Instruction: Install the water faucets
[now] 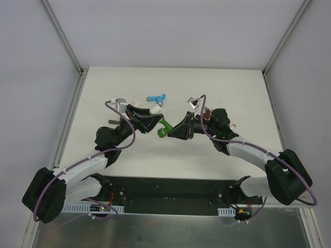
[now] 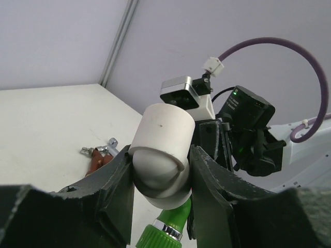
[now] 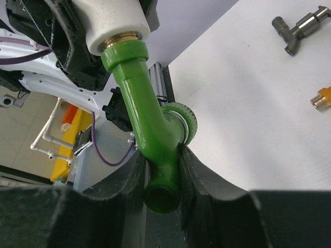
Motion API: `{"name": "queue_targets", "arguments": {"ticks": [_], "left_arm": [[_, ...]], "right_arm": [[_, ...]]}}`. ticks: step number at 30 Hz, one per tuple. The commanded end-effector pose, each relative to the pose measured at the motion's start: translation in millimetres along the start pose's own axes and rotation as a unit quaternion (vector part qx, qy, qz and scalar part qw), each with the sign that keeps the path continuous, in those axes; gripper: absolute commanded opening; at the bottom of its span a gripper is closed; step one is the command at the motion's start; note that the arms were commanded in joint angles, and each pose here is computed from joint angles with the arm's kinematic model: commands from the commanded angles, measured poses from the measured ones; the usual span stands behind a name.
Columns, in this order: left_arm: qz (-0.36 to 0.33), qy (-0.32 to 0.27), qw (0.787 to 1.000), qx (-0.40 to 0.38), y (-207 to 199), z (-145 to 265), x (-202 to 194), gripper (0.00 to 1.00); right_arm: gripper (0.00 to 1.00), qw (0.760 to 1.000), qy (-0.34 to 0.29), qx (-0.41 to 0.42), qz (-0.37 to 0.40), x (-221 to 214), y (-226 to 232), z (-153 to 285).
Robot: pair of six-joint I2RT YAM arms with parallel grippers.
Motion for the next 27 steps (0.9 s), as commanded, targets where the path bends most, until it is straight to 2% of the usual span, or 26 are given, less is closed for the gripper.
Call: {"name": "queue_targets", "arguments": {"ticks": [1, 3, 6, 9, 12, 17, 21, 27], "left_arm": [[-0.002, -0.029, 0.998, 0.058, 4.9, 2.2, 21.2, 0.0], [0.014, 0.003, 0.993, 0.118, 15.9, 2.0, 21.1, 0.0], [0.032, 0.045, 0.978, 0.2, 29.9, 6.6, 19.6, 0.0], [0.043, 0.072, 0.957, 0.279, 43.3, 13.8, 19.3, 0.0], [0.057, 0.109, 0.932, 0.341, 52.5, 21.6, 15.7, 0.0], [0.066, 0.175, 0.901, 0.392, 56.8, 22.6, 18.8, 0.0], [0.073, 0.192, 0.894, 0.398, 56.6, 20.9, 18.7, 0.0], [0.098, 0.203, 0.889, 0.399, 54.4, 18.0, 16.4, 0.0]], "right_arm": [[0.38, 0.994, -0.093, 0.025, 0.059, 43.5, 20.3, 0.3], [0.54, 0.987, -0.104, -0.005, 0.124, 44.4, 9.7, 3.8], [0.68, 0.967, -0.092, -0.051, 0.234, 40.8, -3.9, 8.4], [0.7, 0.926, -0.07, -0.1, 0.357, 31.6, -20.9, 11.1], [0.73, 0.87, -0.069, -0.145, 0.465, 29.6, -32.3, 10.2], [0.74, 0.78, -0.073, -0.165, 0.6, 29.1, -33.6, -1.5], [0.75, 0.696, -0.05, -0.205, 0.686, 26.1, -34.6, -18.0], [0.75, 0.605, -0.102, -0.206, 0.762, 25.3, -27.0, -46.9]]}}
Point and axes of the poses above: each gripper's point midway between its finger pads, its own z axis back along the fingers, its own y axis along the line the jaws close on, x = y × z, the point moved 6 cm from there along z, back along the fingers, and after that the axes turned 15 degrees about -z, right-handed, at the moved point
